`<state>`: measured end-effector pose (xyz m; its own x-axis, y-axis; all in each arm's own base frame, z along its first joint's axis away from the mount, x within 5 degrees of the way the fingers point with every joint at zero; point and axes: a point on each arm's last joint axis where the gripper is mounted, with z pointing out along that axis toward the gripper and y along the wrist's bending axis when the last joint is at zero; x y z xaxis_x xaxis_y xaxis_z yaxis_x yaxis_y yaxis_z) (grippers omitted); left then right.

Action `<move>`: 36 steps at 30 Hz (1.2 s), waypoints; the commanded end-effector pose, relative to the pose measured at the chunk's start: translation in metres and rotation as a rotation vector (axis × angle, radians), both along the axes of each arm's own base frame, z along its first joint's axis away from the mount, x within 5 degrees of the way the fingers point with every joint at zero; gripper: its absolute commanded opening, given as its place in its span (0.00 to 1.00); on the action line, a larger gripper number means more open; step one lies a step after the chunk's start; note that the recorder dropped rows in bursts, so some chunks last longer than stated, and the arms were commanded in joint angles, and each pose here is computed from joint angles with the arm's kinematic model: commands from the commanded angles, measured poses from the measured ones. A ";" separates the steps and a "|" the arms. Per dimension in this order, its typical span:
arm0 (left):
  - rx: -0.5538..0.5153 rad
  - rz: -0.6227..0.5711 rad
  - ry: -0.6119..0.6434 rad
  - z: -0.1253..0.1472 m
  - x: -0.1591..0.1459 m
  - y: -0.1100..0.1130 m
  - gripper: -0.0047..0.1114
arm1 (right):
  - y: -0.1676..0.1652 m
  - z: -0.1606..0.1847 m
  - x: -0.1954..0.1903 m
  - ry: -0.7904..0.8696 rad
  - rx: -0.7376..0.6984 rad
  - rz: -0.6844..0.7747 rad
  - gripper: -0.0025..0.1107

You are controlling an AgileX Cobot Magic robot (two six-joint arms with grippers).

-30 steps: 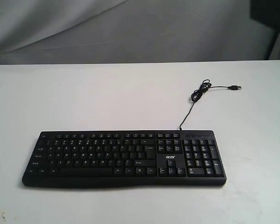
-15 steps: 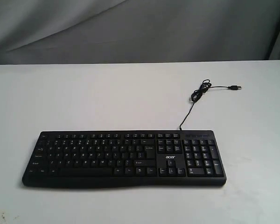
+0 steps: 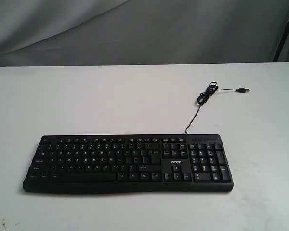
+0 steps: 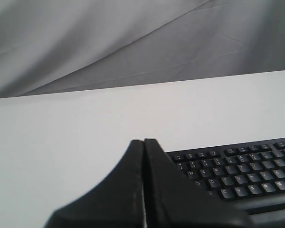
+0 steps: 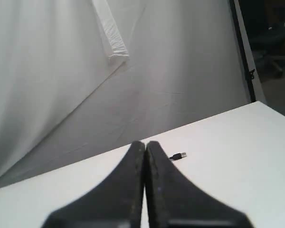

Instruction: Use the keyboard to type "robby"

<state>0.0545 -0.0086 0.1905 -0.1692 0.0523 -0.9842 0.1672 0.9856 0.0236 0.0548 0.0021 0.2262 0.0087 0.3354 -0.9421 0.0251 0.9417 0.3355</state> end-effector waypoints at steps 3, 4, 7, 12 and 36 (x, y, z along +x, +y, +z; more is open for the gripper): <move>0.001 -0.005 -0.005 -0.001 0.000 0.000 0.04 | -0.003 0.004 -0.002 -0.082 0.114 -0.034 0.02; 0.001 -0.005 -0.005 -0.001 0.000 0.000 0.04 | -0.003 0.004 -0.002 -0.084 0.100 -0.036 0.02; 0.001 -0.005 -0.005 -0.001 0.000 0.000 0.04 | -0.002 0.002 -0.002 -0.058 0.015 -0.022 0.02; 0.001 -0.005 -0.005 -0.001 0.000 0.000 0.04 | -0.003 -0.003 -0.002 0.006 -0.129 -0.016 0.02; 0.001 -0.005 -0.005 -0.001 0.000 0.000 0.04 | 0.000 -0.045 -0.002 0.263 -0.291 0.097 0.02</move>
<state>0.0545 -0.0086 0.1905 -0.1692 0.0523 -0.9842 0.1672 0.9856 0.0236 0.0531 0.0023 0.1810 -0.2813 0.0544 -0.9581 -0.0208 0.9978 0.0628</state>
